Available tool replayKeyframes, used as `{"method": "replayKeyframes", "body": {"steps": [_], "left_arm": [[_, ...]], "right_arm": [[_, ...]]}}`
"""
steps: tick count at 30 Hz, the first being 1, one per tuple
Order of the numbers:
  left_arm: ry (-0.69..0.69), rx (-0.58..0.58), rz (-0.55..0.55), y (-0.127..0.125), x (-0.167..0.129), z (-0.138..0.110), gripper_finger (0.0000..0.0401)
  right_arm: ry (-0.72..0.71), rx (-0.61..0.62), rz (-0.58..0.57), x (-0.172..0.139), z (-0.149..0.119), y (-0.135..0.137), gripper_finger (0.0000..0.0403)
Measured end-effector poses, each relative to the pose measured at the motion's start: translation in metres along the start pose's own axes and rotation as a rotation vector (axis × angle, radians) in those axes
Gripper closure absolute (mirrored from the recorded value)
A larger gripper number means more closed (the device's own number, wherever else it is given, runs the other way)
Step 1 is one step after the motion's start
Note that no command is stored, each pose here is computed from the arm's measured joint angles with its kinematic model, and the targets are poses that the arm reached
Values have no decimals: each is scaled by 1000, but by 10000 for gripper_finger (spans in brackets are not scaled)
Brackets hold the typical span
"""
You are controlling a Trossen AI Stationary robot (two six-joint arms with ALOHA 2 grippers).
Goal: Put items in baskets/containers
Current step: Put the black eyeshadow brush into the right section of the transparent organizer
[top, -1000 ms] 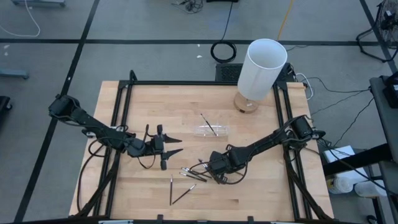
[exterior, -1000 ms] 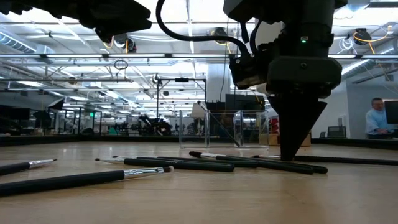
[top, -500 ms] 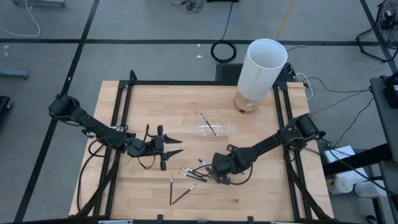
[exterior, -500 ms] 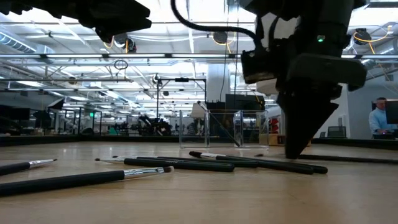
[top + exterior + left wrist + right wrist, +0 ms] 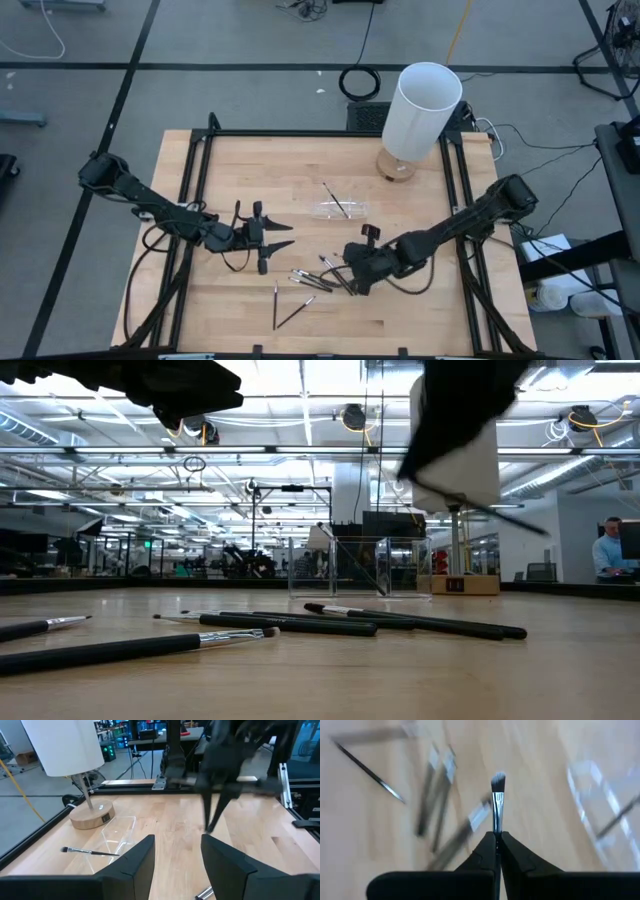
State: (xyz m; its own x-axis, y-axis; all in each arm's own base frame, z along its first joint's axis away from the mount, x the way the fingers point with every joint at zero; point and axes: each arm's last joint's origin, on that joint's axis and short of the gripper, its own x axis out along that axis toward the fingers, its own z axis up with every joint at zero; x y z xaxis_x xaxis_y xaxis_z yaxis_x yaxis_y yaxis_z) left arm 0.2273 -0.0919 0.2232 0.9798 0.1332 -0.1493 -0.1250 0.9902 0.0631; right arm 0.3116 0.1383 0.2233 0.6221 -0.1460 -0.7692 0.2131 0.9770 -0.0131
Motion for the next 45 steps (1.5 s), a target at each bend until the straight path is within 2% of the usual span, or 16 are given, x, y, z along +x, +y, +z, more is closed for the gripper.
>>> {"method": "replayKeyframes", "body": {"steps": [6, 11, 16, 20, 28, 33, 38, 45], "left_arm": [[11, 13, 1, 0, 0, -1, 231], [18, 17, 1, 0, 0, -2, 231], [19, 17, 4, 1, 0, -2, 231], [19, 25, 4, 1, 0, -2, 231], [20, 33, 35, 6, 3, -2, 231], [21, 29, 49, 9, 5, -2, 231], [21, 27, 60, 11, 6, -2, 231], [23, 25, 72, 14, 7, -2, 231]], "right_arm": [[-337, -70, 144, -47, 16, -5, 403], [-580, -92, 311, -68, 6, -31, 403], [-790, -38, 362, -70, -15, -65, 403], [-837, -27, 338, -62, -31, -82, 403], [-907, -62, 264, -44, -55, -100, 403], [-984, -32, 198, -42, -53, -117, 403], [-919, -55, 158, -33, -43, -139, 403], [-897, -6, 38, -27, -38, -167, 403]]}}
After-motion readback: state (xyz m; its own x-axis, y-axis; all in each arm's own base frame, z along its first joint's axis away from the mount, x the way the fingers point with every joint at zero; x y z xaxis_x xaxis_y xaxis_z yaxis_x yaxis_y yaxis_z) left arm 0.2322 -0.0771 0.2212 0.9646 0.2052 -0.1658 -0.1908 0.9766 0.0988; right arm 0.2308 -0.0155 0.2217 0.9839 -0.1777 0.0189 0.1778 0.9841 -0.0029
